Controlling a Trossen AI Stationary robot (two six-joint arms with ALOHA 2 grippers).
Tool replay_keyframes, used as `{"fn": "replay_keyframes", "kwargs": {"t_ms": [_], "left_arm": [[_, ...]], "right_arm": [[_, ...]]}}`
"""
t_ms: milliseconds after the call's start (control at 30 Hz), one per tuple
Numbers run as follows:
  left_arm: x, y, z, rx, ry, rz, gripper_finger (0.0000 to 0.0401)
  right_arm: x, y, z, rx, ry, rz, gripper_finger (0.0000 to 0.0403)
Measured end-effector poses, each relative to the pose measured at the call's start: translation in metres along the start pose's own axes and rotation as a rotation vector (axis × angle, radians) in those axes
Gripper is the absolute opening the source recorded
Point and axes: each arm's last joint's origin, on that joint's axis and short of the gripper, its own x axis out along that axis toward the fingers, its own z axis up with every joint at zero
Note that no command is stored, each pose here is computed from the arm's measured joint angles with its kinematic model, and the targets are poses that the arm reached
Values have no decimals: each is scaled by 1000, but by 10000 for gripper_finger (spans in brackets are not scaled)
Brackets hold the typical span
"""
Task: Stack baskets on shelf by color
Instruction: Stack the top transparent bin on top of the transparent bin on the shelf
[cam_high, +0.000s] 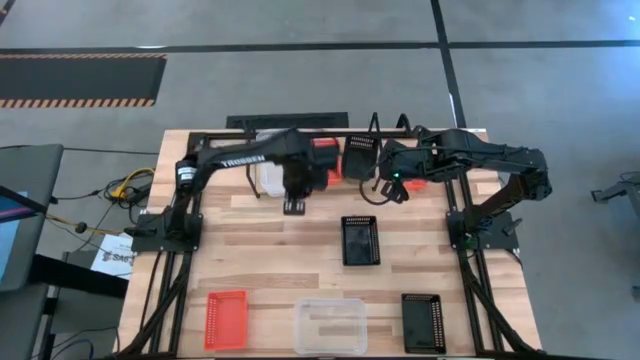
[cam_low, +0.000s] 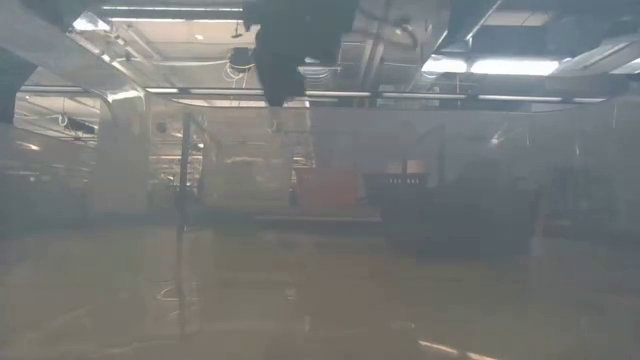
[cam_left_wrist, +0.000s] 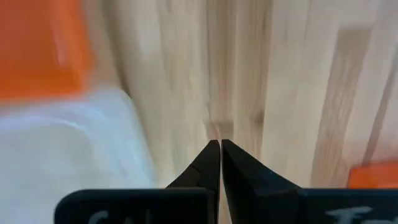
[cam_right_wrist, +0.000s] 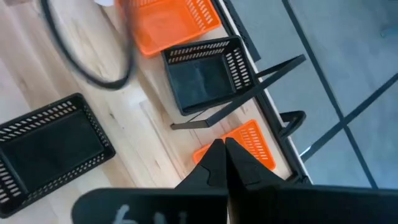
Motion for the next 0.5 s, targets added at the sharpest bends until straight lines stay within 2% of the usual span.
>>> {"fn": "replay_keyframes", "kwargs": {"t_ms": [100,200,367,500], "left_arm": [[25,-2,-4,-44,106,15,0],[42,0,-9,-79,178,95,0],[51,4,-12,-96,236,246,0],[51,5,-12,-98,246,319,0]], "right_arm": [[0,0,0,-1,0,-1,4],[0,0,0,-3,-1,-1,6],[0,0,0,0,-1,0,7],[0,0,0,-1,-2,2,7]]}}
